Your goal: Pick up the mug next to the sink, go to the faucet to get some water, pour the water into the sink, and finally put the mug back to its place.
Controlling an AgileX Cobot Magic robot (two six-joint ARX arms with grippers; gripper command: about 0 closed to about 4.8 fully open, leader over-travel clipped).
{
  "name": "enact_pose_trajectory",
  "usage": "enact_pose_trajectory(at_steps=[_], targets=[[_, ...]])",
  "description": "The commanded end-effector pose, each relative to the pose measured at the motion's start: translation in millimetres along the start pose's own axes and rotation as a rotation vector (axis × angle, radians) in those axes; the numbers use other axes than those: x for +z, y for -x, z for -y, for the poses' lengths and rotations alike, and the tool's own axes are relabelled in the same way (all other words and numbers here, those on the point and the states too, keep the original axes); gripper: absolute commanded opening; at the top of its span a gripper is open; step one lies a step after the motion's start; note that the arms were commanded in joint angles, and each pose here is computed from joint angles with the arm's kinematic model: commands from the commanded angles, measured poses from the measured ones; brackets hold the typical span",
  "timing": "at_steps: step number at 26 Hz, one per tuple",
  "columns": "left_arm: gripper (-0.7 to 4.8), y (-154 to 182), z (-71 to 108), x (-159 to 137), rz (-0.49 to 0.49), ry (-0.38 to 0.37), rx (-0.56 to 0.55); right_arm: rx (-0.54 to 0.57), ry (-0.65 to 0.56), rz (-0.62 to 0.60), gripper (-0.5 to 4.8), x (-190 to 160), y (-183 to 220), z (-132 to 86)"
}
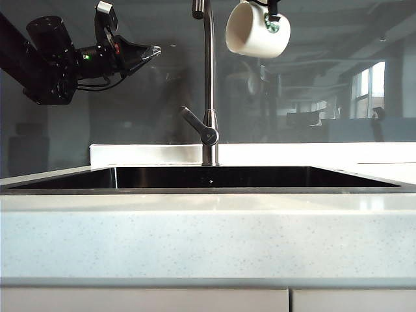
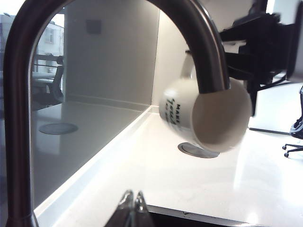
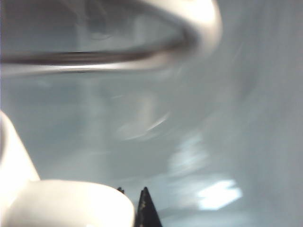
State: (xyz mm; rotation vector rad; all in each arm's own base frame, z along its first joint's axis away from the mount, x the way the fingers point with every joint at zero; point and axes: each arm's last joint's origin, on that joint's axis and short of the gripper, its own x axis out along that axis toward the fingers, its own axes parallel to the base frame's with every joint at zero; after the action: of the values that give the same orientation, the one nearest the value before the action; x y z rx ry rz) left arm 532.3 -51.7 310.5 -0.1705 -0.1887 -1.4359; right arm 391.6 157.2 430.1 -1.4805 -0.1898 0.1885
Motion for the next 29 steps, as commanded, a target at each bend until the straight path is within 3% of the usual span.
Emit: enact_pose_trajectory(at_steps=[1, 5, 10, 13, 18, 22, 25, 29], targets=[[-0.04, -2.3, 3.6, 7.1, 0.009, -0.015, -0.005, -0.028, -0.449, -0.073, -0.05, -9.0, 6.9, 10.7], [-0.04, -4.7, 4.2, 6.5, 0.009, -0.006, -0.010, 0.086, -0.878, -0.133, -0.05, -37.2, 5.2, -0.5], [-0.04, -8.4, 5.1, 5.6, 0.010, -0.005, -0.017, 0.174, -1.261, -0.158, -0.05, -93.7, 6.6, -8.1], [-0.04, -10.9, 5.7, 5.1, 0.013, -0.004, -0.019, 0.186, -1.324, -0.192, -0.05, -121.9, 8.7, -26.8], [-0.04, -11.8, 5.7, 5.2, 0.025, -0.003, -0.012, 0.120, -1.525, -0.199, -0.05, -177.5, 28.9, -81.5], [-0.04, -11.8, 5.7, 5.3, 0.025, -0.003, -0.012, 0.068, -1.544, -0.169, -0.05, -213.2, 49.4, -122.8], [-0.04, -12.0, 5.7, 5.2, 0.025, -0.003, -0.012, -0.039, -1.521, -0.171, -0.05, -232.2, 69.3, -152.6], [-0.04, -13.4, 5.9, 5.0, 0.031, -0.002, -0.011, -0.112, -1.514, -0.276, -0.05, -241.1, 83.6, -176.1]])
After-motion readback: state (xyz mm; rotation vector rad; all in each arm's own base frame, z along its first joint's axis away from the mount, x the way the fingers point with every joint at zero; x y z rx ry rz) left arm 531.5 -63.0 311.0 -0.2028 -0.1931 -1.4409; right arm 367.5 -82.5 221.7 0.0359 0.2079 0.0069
